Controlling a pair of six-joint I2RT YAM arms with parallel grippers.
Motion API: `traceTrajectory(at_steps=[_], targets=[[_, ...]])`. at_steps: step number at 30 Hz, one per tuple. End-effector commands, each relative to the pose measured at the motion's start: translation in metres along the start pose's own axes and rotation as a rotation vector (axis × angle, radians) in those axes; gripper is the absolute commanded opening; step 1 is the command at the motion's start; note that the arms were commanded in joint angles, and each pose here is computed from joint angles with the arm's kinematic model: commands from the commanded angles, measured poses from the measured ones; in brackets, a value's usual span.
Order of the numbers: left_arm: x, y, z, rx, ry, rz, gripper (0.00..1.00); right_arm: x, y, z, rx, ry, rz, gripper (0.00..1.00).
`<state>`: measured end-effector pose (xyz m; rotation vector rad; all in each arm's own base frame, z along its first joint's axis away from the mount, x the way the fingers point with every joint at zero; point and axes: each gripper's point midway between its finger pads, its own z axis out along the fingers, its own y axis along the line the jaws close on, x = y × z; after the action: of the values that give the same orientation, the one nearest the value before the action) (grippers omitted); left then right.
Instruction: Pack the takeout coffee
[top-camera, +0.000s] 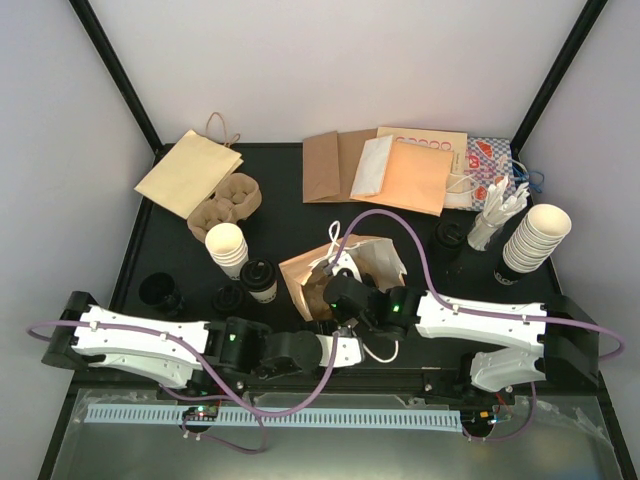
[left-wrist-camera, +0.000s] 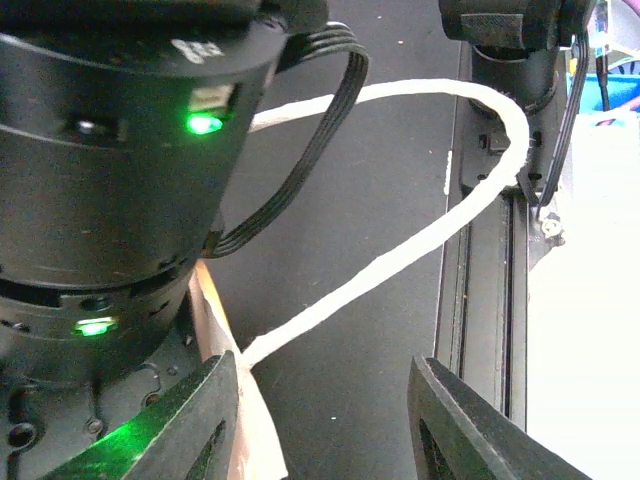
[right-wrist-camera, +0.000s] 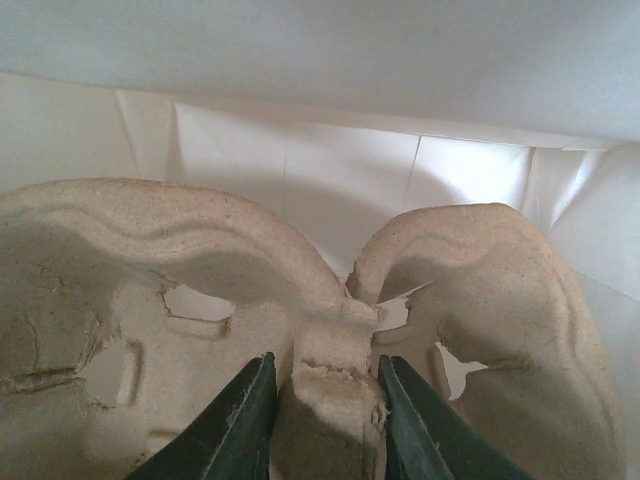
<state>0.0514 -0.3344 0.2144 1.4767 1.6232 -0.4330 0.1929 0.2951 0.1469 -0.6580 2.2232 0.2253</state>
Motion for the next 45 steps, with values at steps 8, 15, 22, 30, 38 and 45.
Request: traceTrajectory(at_steps=[8, 15, 22, 30, 38, 45], targets=[[-0.023, 0.001, 0.008, -0.037, -0.073, 0.047, 0.41, 0.0, 0.001, -0.002, -0.005, 0.023, 0.001, 0.3], [-0.021, -0.013, 0.021, 0.014, -0.048, 0.09, 0.02, -0.002, 0.0, -0.002, 0.003, 0.026, -0.004, 0.3], [-0.013, -0.02, 0.025, 0.043, -0.02, 0.095, 0.02, -0.003, 0.0, -0.002, 0.015, 0.045, -0.015, 0.3], [-0.027, -0.007, 0.004, 0.02, -0.122, 0.04, 0.11, -0.005, -0.001, -0.004, 0.014, 0.044, -0.015, 0.3], [-0.03, 0.0, -0.015, 0.013, -0.197, 0.07, 0.26, -0.003, 0.001, -0.003, 0.007, 0.05, -0.015, 0.3], [-0.032, 0.007, -0.018, -0.028, -0.216, 0.121, 0.47, -0.003, 0.0, -0.003, 0.008, 0.053, -0.018, 0.3]])
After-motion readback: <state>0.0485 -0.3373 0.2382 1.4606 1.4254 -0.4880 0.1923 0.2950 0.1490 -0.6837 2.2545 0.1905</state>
